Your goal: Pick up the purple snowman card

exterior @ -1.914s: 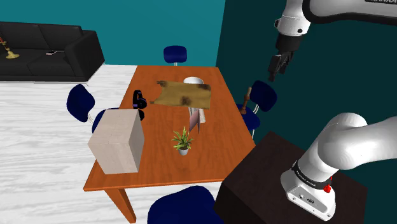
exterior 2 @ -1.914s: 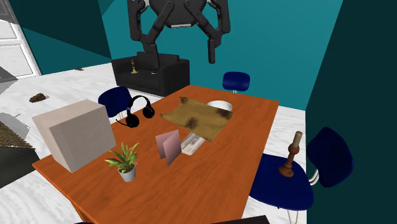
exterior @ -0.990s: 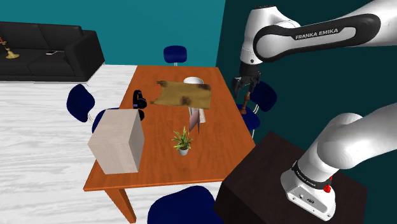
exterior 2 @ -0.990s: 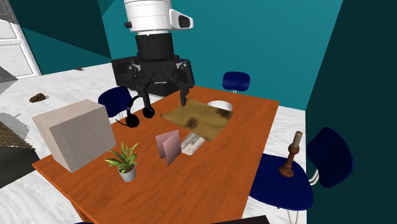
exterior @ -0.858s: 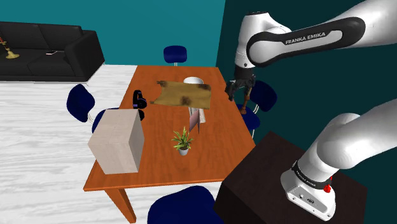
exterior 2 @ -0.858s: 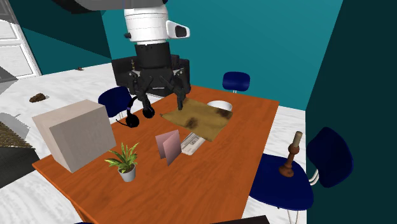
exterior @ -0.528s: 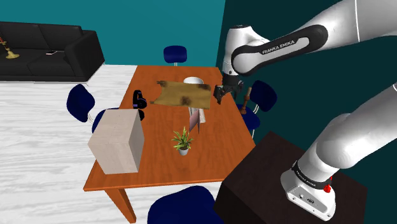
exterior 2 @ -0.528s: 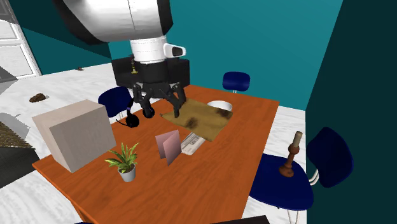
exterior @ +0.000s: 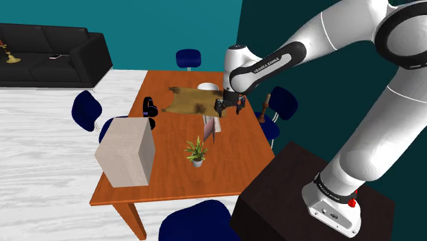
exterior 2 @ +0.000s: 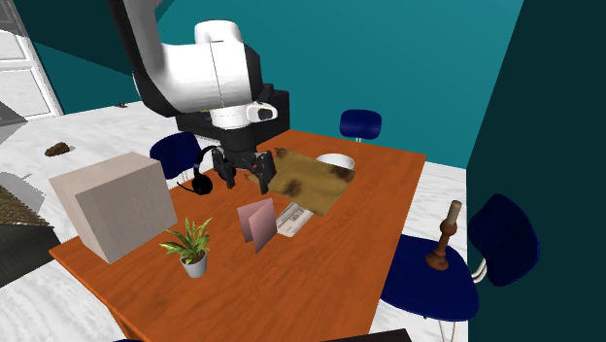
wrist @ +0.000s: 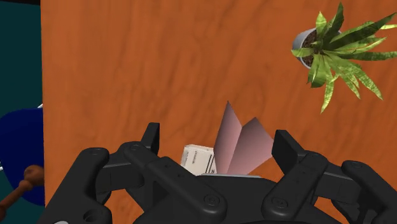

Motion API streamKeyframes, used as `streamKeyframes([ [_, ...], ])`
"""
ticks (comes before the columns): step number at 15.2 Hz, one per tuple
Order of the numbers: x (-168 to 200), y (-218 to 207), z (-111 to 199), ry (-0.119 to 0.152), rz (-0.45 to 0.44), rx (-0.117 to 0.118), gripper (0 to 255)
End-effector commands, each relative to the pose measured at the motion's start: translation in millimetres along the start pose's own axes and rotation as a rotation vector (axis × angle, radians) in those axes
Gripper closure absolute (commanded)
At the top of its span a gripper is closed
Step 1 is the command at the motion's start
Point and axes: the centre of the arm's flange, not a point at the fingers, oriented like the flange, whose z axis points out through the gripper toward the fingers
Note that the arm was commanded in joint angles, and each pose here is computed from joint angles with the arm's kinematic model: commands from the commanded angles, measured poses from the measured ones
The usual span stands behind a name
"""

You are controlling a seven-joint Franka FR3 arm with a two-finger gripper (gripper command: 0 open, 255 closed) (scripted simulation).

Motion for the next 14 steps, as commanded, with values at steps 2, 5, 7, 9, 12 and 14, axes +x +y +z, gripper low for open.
streamKeyframes([
  [2,24,-16,27,0.007,0.059,0.003,0],
  [5,48,-31,54,0.013,0.116,0.005,0],
  [7,64,-40,72,0.017,0.154,0.007,0],
  [9,81,-48,89,0.021,0.192,0.008,0],
  [12,107,-60,116,0.026,0.249,0.01,0],
  [14,111,-62,125,0.027,0.257,0.011,0],
])
